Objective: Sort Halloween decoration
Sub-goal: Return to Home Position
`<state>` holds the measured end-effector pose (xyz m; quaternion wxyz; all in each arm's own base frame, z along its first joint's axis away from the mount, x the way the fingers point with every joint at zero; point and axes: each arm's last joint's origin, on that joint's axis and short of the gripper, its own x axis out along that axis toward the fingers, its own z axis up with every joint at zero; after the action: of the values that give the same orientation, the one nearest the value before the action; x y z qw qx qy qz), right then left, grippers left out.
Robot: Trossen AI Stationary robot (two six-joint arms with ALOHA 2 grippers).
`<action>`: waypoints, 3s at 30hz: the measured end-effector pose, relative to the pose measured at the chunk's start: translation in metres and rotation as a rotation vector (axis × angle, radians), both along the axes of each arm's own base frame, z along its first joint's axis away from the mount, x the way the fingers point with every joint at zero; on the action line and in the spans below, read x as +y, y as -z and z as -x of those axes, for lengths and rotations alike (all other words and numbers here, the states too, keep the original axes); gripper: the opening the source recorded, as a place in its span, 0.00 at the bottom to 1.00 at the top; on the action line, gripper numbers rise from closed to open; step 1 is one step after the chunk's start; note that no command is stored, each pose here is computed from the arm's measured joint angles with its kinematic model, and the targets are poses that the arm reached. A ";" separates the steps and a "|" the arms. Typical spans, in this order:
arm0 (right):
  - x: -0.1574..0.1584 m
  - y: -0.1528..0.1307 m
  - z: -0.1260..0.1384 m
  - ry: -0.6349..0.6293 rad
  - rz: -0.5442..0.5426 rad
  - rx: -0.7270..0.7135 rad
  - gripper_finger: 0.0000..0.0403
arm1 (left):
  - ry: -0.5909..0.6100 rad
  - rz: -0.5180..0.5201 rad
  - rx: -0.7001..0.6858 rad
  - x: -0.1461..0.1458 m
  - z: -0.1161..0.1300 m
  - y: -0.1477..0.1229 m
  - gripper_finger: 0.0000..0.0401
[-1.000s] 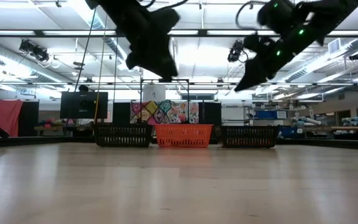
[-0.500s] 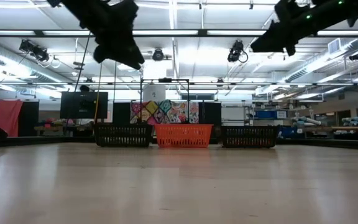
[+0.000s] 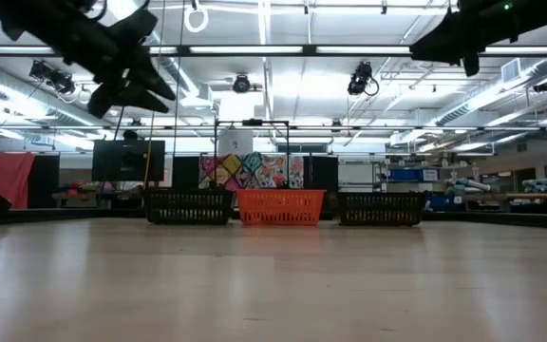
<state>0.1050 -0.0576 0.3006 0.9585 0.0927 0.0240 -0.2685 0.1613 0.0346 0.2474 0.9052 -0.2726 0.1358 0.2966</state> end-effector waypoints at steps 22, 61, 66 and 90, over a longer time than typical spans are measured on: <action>0.014 0.059 0.027 0.020 -0.148 -0.217 0.25 | -0.126 0.094 -0.350 -0.009 0.074 0.028 0.31; 0.012 0.129 0.023 0.168 -0.584 -0.378 0.23 | 0.198 0.133 -0.595 -0.024 0.065 0.073 0.31; 0.009 0.131 0.025 0.276 -0.421 -0.276 0.23 | 0.147 0.065 -0.536 -0.022 0.065 0.077 0.31; 0.009 0.130 0.024 0.163 0.186 0.171 0.23 | 0.224 -0.290 -0.367 -0.022 0.065 0.077 0.31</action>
<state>0.0815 -0.0491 0.1707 0.9325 -0.0180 0.0730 -0.3533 0.0965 0.0131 0.1702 0.9714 -0.1725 -0.0451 0.1567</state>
